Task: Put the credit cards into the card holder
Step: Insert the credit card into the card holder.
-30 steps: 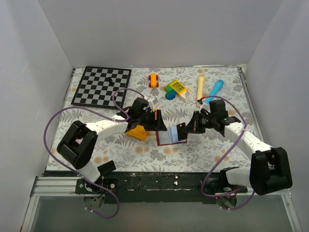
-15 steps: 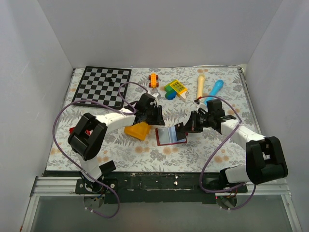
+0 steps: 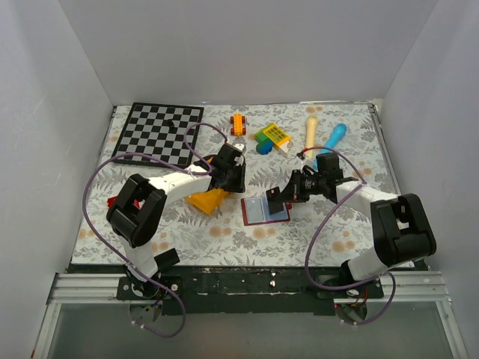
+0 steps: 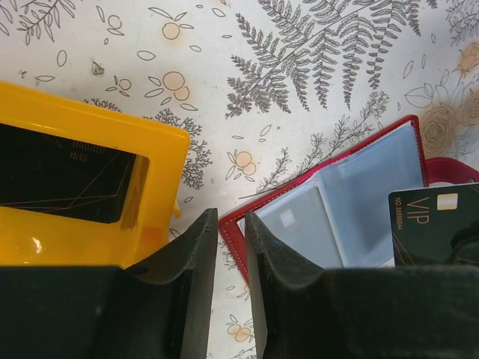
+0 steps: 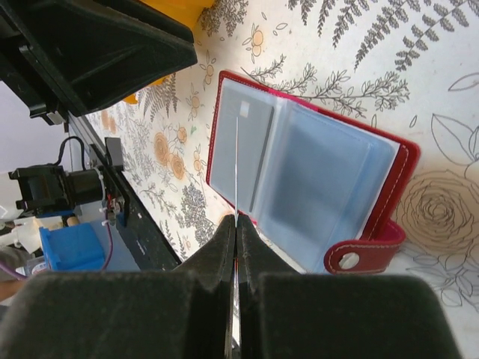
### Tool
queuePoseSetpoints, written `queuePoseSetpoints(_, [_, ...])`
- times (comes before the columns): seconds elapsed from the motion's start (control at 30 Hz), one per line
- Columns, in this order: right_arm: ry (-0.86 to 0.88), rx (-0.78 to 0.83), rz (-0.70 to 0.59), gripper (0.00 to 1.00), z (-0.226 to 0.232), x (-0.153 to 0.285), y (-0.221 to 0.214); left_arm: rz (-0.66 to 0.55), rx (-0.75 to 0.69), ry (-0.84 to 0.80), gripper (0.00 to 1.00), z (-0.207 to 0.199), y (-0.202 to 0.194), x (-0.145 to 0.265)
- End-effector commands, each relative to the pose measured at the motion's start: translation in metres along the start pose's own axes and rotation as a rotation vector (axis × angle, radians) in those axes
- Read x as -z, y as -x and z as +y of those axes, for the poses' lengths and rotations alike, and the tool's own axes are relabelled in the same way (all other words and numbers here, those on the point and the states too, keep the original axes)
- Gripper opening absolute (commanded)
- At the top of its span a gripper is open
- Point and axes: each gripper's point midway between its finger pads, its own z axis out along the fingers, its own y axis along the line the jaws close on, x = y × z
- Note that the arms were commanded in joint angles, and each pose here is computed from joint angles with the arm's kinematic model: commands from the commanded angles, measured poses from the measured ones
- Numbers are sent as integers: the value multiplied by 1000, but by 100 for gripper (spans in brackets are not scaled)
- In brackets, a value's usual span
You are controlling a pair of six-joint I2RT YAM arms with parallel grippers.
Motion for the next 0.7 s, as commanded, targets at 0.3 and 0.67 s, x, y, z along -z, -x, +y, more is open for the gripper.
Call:
queuePoseSetpoints(0.3, [97,50,-41,1,2,-11,7,-14,1,-64,13,-9,-12,18])
queuePoseSetpoints(0.67, [68,-3,-38,1,-14,-20,2,22,20,-67,2,-28,-45,12])
